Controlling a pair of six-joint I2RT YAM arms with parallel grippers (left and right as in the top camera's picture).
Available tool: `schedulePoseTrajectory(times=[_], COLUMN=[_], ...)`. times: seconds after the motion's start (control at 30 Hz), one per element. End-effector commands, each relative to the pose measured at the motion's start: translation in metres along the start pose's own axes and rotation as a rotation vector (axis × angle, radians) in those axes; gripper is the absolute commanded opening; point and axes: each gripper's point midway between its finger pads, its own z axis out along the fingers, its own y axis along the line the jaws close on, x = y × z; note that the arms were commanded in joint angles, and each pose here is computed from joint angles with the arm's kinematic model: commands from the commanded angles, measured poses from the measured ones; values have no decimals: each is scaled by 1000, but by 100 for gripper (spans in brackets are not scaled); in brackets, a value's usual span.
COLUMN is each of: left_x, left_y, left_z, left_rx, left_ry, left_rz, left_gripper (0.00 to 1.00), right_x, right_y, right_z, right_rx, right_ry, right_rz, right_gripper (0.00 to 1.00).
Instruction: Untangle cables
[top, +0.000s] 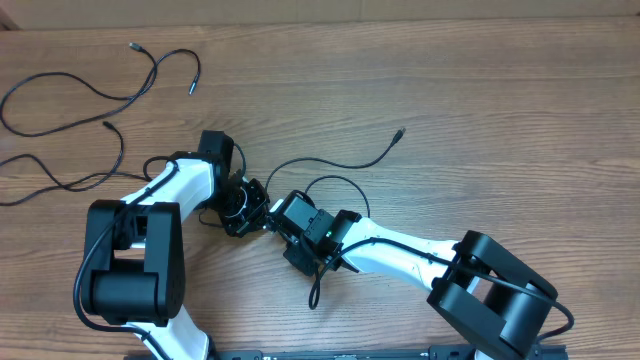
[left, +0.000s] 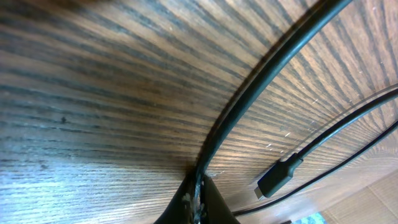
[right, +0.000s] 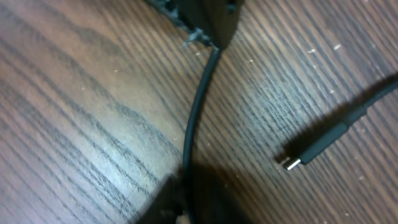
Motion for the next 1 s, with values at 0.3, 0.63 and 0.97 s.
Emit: schedulePoseTrajectory(times=[0.3, 0.63, 0.97], left_x=[20, 16, 3], left_y=[-13, 16, 40], left_z=[8, 11, 13], left_rx=[150, -15, -196], left_ry=[125, 91, 4], left_rz=[182, 154, 161], left_gripper=[20, 75, 41], right_x=[-34, -52, -36], right_y=[46, 30, -9], right_z=[-10, -27, -23], right_rx=[-343, -508, -386], right_ry=[-33, -64, -27], right_rz=[277, 421, 481], right_gripper=[4, 4, 24])
